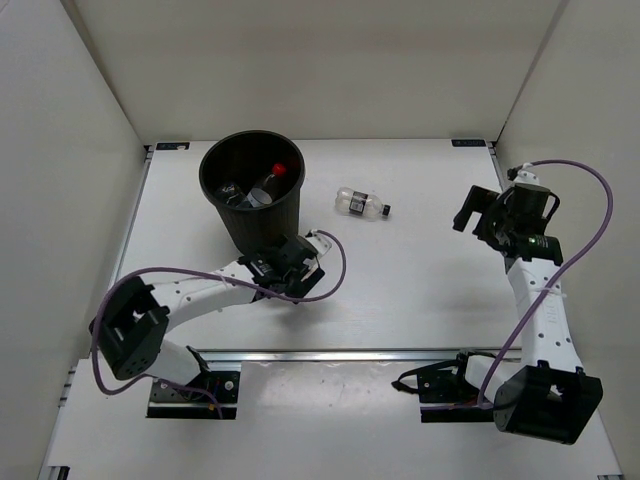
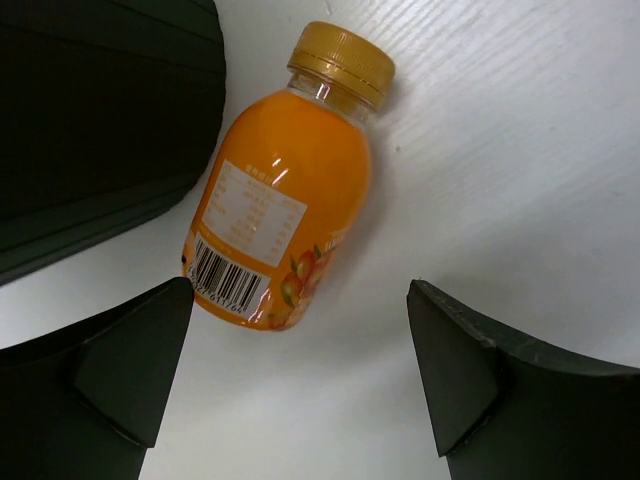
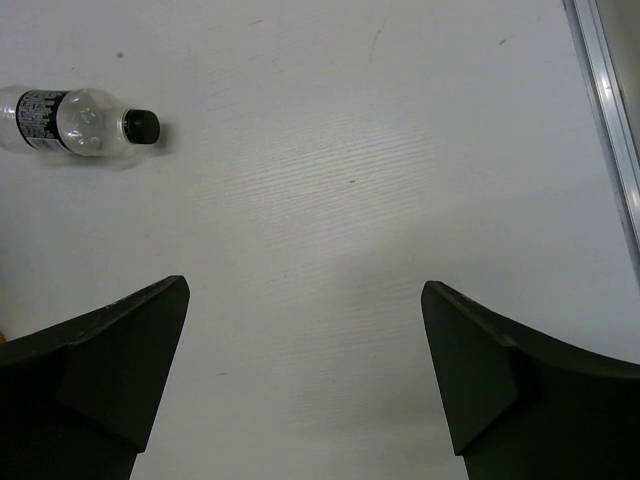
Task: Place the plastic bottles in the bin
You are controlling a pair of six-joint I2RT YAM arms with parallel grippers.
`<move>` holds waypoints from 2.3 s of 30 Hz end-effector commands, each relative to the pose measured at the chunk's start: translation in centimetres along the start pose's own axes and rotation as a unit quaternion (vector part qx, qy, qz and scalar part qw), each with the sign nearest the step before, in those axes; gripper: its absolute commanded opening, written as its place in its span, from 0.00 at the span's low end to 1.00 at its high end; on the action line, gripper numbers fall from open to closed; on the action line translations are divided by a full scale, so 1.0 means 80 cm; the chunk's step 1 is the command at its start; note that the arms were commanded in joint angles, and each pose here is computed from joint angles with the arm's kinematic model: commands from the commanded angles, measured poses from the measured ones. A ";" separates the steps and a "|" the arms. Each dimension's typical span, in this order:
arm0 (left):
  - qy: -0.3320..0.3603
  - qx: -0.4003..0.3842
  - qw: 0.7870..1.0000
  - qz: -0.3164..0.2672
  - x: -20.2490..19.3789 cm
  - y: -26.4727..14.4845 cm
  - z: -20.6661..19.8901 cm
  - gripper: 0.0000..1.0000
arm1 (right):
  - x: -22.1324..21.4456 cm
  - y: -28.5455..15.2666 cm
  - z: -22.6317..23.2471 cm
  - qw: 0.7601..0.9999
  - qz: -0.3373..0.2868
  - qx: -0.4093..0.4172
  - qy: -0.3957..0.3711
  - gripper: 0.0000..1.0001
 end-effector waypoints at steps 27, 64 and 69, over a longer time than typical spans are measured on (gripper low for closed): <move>0.104 0.142 0.984 -0.003 0.050 0.101 -0.020 0.90 | -0.002 0.026 0.008 0.997 -0.022 0.064 -0.020 0.99; -0.316 0.250 0.887 -0.225 0.188 -0.112 0.219 0.68 | -0.028 0.049 0.075 0.985 0.003 0.157 -0.074 0.99; -0.329 0.213 0.882 -0.260 0.187 -0.148 0.226 0.99 | -0.021 0.052 0.088 0.978 -0.003 0.185 -0.093 0.99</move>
Point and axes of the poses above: each gripper's point midway between its finger pads, its own y axis out along the fingers, its own z axis along the line the jaws close on, x = y × z, the point moved 7 cm from there along -y, back along the fingers, and after that the axes turned 3 degrees about y, right-handed, at the moved point
